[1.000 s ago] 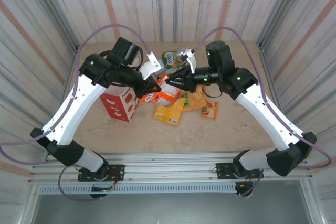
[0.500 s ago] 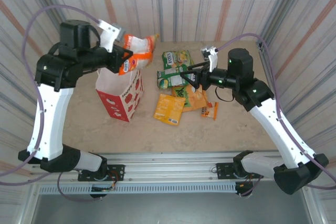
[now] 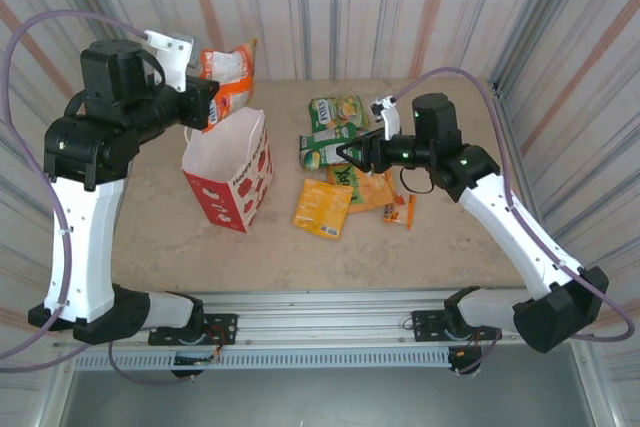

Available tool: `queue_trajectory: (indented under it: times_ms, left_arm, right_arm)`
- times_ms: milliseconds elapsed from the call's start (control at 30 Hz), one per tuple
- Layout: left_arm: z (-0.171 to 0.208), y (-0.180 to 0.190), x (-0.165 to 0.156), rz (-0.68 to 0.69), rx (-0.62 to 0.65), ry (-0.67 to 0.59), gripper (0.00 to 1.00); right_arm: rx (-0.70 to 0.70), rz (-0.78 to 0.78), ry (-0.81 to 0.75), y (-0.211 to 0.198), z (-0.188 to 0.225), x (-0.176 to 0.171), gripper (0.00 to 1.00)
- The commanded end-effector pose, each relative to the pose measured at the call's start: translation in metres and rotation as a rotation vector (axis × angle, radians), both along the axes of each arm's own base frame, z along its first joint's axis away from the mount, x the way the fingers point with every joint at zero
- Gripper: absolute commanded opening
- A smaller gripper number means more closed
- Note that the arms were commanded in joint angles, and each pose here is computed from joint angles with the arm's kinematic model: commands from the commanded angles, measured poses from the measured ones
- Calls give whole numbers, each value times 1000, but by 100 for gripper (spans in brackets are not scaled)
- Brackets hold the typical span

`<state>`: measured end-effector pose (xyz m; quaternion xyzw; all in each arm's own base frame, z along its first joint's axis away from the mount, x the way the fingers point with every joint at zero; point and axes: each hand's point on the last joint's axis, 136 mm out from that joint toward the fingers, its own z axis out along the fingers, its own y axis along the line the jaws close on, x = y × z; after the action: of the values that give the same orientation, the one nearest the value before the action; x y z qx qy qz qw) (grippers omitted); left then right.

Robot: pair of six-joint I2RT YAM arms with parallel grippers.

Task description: Place the snacks into the paper bag

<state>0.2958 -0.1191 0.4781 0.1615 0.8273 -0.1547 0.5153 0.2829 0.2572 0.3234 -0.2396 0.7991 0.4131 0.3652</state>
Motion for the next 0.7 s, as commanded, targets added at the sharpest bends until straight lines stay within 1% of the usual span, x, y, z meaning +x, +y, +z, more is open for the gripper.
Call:
queue_trajectory:
  times_ms: [0,133,300,467,500,533,600,667]
  left_arm:
    - [-19,27,-11,106,93,65,0]
    - [-58,32,-19,114,152,226,0]
    - [-98,32,-24,104,201,395,0]
    - [-116,29,-21,92,216,453,5]
    - [-117,28,-19,91,215,455,7]
    - [-118,28,-17,90,215,456,11]
    - [-117,27,-14,91,213,451,25]
    - [-112,24,-12,80,201,441,29]
  right_arm:
    - [-27,6,84,2,-16,-6,62]
    - [-60,8,125,4,-30,-8,61]
    - [-91,9,174,4,-43,-10,60]
    - [-113,-4,197,3,-51,-11,60]
    - [-119,-10,204,2,-53,-10,60]
    - [-124,-18,208,1,-55,-9,60]
    - [-131,-33,219,0,-57,-8,60]
    - [-137,-43,232,-1,-60,-7,61]
